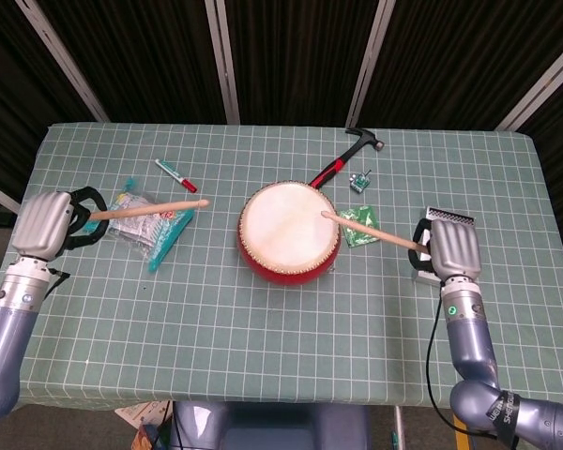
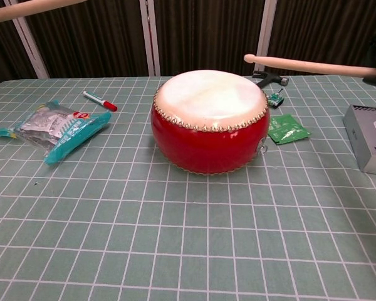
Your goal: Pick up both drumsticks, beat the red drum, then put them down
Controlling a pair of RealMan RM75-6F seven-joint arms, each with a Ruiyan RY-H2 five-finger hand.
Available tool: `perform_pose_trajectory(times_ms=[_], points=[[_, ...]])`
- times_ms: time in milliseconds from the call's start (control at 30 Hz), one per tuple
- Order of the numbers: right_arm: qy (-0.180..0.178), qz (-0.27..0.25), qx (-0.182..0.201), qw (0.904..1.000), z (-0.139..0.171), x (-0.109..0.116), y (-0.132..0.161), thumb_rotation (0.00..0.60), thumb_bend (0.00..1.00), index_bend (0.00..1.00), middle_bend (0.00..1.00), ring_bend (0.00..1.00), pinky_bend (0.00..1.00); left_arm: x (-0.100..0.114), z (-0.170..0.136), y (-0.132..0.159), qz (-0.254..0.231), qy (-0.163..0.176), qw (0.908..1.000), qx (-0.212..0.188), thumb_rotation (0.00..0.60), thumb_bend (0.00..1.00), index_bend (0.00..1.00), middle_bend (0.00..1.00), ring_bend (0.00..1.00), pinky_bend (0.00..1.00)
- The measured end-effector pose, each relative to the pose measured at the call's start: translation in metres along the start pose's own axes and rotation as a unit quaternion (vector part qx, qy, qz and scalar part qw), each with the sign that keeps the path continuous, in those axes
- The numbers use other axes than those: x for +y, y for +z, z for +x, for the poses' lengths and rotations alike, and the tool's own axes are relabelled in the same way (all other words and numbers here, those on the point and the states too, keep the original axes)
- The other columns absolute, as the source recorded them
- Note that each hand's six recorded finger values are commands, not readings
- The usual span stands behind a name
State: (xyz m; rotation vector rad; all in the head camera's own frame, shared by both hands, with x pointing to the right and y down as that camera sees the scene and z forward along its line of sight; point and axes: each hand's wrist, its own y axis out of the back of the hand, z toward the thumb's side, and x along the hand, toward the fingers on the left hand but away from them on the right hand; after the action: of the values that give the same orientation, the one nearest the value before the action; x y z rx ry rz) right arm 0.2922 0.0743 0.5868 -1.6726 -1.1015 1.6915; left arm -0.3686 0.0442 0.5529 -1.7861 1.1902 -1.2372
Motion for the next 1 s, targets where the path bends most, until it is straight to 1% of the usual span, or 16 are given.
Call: perform_pose_trajectory(times_ms=[200,367,533,633,767,1000], points=[[0.001,-0.003,0.004,1.0000,-0.010,0.002,0.011,0.600,0.56,0.92,1.00,1.00,1.00,-0.016,0.019,0.003,0.007,-0.016,0.9998,0.001,0.600,0.49,0.75,1.00,1.00,1.00],[0.006,-0.010,0.002,0.9999,-0.015,0.002,0.011,0.600,0.56,0.92,1.00,1.00,1.00,-0.030,0.037,0.012,0.016,-0.026,0.9995,-0.009,0.600,0.49,0.75,1.00,1.00,1.00],[0.010,-0.016,0.001,0.9998,-0.019,0.003,0.009,0.600,0.56,0.92,1.00,1.00,1.00,-0.042,0.058,0.023,0.041,-0.040,0.9980,-0.025,0.600,0.50,0.75,1.00,1.00,1.00],[0.012,-0.019,0.000,0.9997,-0.022,0.002,0.007,0.600,0.56,0.92,1.00,1.00,1.00,-0.047,0.069,0.030,0.049,-0.047,0.9972,-0.030,0.600,0.49,0.75,1.00,1.00,1.00],[0.014,-0.024,0.000,0.9996,-0.024,0.002,0.005,0.600,0.56,0.92,1.00,1.00,1.00,-0.052,0.077,0.039,0.041,-0.053,0.9972,-0.034,0.600,0.49,0.75,1.00,1.00,1.00],[0.013,-0.031,0.008,0.9994,-0.023,0.002,0.002,0.600,0.56,0.92,1.00,1.00,1.00,-0.050,0.081,0.053,0.025,-0.052,0.9973,-0.044,0.600,0.49,0.75,1.00,1.00,1.00]])
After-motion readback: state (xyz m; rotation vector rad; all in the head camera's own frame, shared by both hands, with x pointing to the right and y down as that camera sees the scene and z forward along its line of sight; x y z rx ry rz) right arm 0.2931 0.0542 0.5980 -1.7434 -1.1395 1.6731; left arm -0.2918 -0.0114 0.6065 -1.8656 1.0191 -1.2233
